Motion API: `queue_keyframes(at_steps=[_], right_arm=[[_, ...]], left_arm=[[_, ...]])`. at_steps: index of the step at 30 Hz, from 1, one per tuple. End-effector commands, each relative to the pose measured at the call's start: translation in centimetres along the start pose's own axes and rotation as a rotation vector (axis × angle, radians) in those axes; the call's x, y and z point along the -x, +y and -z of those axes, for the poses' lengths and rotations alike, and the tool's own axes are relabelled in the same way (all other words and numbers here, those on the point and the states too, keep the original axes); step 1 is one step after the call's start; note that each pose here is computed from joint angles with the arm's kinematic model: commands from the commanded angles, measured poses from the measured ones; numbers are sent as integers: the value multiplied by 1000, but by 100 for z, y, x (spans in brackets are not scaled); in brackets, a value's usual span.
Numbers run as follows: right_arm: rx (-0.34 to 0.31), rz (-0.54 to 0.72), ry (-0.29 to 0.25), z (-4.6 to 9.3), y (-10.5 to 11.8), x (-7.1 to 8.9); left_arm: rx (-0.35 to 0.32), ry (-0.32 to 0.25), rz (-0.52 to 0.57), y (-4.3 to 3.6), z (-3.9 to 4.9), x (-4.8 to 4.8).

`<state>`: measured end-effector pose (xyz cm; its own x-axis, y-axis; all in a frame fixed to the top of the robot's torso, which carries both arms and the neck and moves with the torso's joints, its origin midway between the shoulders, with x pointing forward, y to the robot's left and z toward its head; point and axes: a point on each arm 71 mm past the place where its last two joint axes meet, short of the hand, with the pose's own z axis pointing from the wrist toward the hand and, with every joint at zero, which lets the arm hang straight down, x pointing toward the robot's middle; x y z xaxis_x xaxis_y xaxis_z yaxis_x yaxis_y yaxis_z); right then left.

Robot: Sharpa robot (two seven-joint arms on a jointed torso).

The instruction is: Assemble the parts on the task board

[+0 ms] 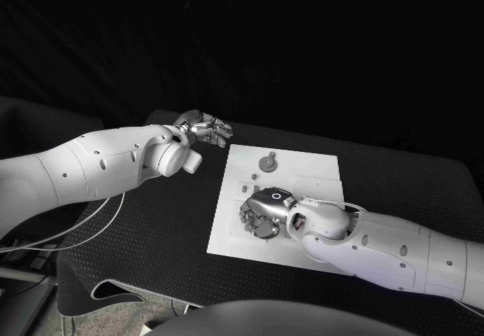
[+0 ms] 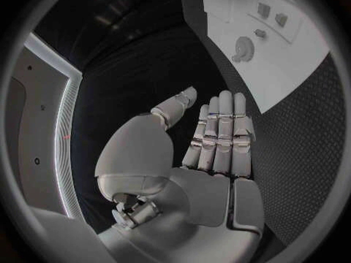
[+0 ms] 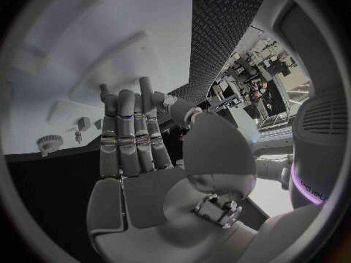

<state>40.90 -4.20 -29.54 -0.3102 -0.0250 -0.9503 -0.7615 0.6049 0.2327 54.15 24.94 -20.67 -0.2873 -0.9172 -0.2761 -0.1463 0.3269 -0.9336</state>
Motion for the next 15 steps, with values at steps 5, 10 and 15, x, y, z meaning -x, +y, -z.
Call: queue_keyframes(at_steps=[5, 10, 15], right_arm=[[-3, 10, 34, -1, -16, -41], [-7, 22, 54, -19, -20, -58], [-17, 51, 49, -25, -42, -73]], left_arm=[[-7, 15, 4, -16, -2, -16], [-7, 17, 4, -17, -2, -20], [-7, 17, 4, -18, -4, -21]])
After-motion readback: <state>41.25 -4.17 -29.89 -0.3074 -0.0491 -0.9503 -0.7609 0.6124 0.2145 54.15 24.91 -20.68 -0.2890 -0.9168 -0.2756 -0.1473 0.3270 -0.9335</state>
